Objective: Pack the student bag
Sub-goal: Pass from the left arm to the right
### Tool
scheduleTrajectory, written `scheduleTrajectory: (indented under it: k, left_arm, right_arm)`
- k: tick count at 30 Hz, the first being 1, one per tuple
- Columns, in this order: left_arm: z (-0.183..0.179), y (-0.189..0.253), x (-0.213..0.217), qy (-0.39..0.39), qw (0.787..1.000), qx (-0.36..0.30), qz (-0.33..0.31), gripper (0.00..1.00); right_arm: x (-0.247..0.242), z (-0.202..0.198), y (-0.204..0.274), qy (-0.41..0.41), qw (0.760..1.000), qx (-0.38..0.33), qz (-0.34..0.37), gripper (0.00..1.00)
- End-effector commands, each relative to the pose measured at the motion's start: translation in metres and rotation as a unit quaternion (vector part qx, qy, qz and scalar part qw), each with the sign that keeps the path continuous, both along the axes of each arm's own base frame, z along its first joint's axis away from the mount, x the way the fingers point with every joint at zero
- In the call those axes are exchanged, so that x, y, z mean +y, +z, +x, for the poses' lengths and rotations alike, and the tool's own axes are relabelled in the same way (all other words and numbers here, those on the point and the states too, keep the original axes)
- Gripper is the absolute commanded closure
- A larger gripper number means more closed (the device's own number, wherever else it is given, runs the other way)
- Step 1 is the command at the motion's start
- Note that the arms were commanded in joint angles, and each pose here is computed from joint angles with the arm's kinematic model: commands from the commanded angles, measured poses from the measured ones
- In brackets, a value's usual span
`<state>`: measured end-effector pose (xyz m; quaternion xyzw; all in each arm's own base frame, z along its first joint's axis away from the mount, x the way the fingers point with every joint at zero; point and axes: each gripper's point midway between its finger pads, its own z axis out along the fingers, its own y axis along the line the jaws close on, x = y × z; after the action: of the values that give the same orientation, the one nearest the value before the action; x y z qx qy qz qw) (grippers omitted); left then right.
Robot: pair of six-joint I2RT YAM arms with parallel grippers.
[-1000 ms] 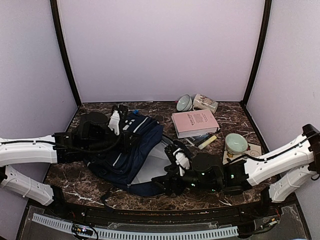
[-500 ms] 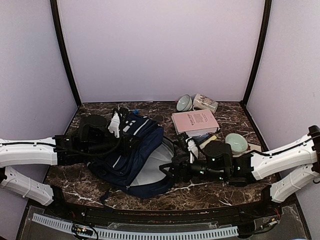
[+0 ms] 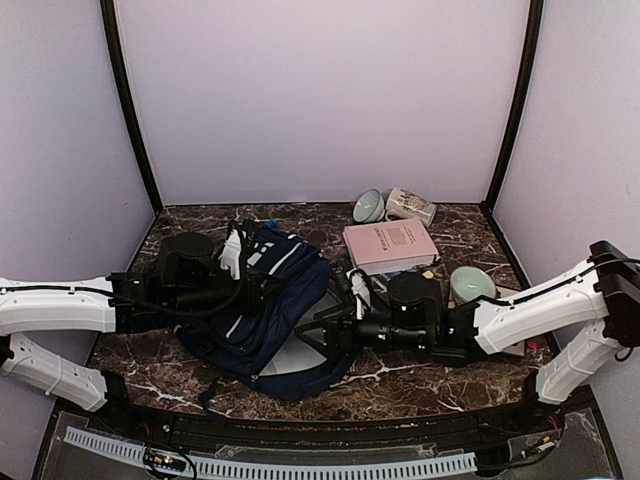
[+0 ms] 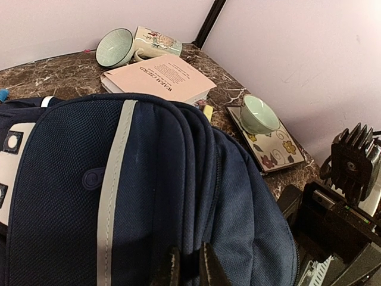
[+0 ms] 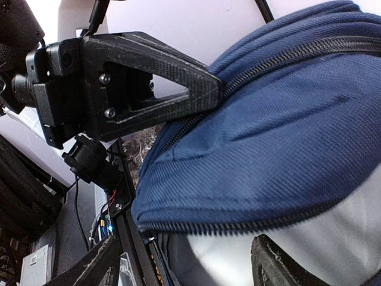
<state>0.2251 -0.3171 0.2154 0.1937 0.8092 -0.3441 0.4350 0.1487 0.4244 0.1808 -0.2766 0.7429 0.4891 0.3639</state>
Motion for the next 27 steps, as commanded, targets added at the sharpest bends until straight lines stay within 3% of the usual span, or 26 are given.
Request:
scheduleTrajectory:
  k: [1, 7, 17, 23, 25, 27]
  left_arm:
    - [-0.004, 0.048, -0.010, -0.024, 0.996, -0.050, -0.073, 1.00]
    - [-0.005, 0.042, -0.010, -0.028, 0.995, -0.053, -0.074, 1.00]
    - [-0.008, 0.031, 0.007, -0.007, 0.997, -0.047, -0.062, 1.00]
    - [-0.009, 0.022, 0.019, 0.011, 0.998, -0.036, -0.043, 0.99]
    - [-0.010, 0.018, 0.026, 0.018, 0.999, -0.031, -0.032, 0.93]
    - [-0.011, 0.016, 0.033, 0.026, 0.999, -0.030, -0.026, 0.81]
  right_arm:
    - [0.024, -0.001, 0.024, 0.032, 0.998, -0.014, 0.045, 0.25]
    - [0.043, 0.011, 0.005, 0.026, 0.999, -0.020, 0.022, 0.42]
    - [0.047, 0.027, 0.000, 0.004, 0.999, -0.027, 0.023, 1.00]
    - [0.044, 0.035, 0.004, -0.015, 0.999, -0.035, 0.022, 1.00]
    - [0.042, 0.038, 0.006, -0.023, 0.999, -0.041, 0.019, 1.00]
    - [0.039, 0.042, 0.009, -0.033, 0.998, -0.047, 0.017, 1.00]
